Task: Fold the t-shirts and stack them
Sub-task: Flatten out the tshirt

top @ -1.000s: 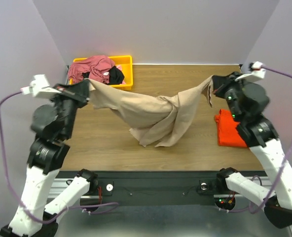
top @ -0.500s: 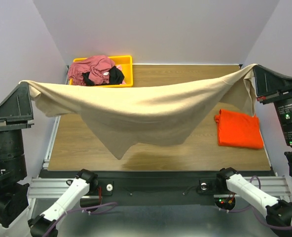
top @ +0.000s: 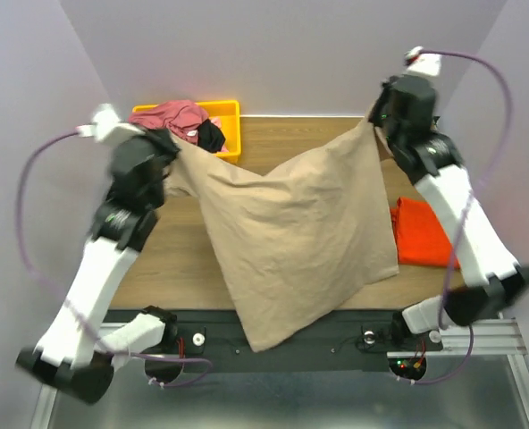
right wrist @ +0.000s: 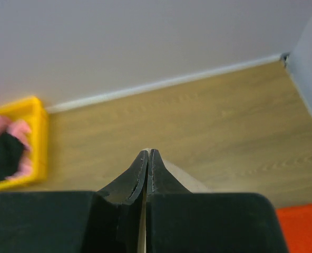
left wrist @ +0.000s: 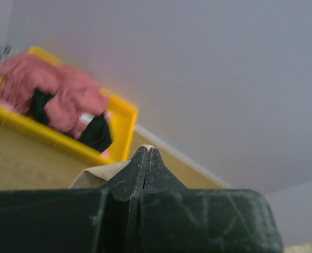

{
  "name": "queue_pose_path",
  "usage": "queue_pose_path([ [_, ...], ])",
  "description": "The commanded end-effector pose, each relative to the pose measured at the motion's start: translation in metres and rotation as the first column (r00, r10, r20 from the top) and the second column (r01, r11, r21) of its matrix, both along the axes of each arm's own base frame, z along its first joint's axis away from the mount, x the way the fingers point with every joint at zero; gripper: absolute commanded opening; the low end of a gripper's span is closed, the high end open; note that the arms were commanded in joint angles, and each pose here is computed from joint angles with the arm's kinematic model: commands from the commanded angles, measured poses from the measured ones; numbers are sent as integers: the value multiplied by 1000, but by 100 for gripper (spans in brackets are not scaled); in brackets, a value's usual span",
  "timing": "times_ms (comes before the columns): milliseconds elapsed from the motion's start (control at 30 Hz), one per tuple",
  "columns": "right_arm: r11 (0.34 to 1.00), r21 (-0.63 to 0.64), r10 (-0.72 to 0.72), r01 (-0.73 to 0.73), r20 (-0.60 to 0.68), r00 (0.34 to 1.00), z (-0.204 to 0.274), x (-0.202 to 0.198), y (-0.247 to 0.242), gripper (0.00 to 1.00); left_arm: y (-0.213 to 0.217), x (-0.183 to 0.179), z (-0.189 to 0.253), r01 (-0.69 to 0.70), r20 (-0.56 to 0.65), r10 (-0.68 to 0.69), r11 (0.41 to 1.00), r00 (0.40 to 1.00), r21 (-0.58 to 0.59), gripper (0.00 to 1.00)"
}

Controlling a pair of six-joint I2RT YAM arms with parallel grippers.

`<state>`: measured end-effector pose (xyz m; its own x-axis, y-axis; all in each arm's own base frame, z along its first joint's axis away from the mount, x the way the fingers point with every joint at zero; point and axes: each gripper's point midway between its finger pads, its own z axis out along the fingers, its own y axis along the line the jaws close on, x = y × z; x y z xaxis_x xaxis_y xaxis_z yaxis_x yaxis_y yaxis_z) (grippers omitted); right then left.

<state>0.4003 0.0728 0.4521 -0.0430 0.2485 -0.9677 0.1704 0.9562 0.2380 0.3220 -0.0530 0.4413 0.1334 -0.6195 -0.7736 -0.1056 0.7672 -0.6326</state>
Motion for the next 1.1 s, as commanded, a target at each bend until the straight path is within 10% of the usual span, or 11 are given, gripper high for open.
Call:
queue_pose_path([
  [0,997,-62,23,-37,-214,977,-99,68,-6,0,-12,49,-143,-38,-307,46,999,951,32,0],
  [100,990,-119,30,-73,-328,944,-171,114,1,14,-18,53,-224,-30,-461,37,999,887,23,10],
  [167,988,-130,27,-87,-407,913,-218,136,8,41,-19,51,-253,-30,-527,40,999,849,27,52],
  [233,992,-99,21,-72,-440,898,-239,138,10,96,-19,44,-263,-21,-563,36,999,826,34,71],
  [267,994,-77,35,-78,-450,892,-245,136,13,100,-20,40,-262,-12,-564,22,1000,826,22,98],
  [633,971,240,148,5,-613,776,-329,-19,20,100,-22,23,-218,67,-458,-50,997,887,22,99],
  [1067,949,303,195,87,-781,594,-422,-123,25,100,-136,87,-264,433,-513,-353,900,783,43,99],
])
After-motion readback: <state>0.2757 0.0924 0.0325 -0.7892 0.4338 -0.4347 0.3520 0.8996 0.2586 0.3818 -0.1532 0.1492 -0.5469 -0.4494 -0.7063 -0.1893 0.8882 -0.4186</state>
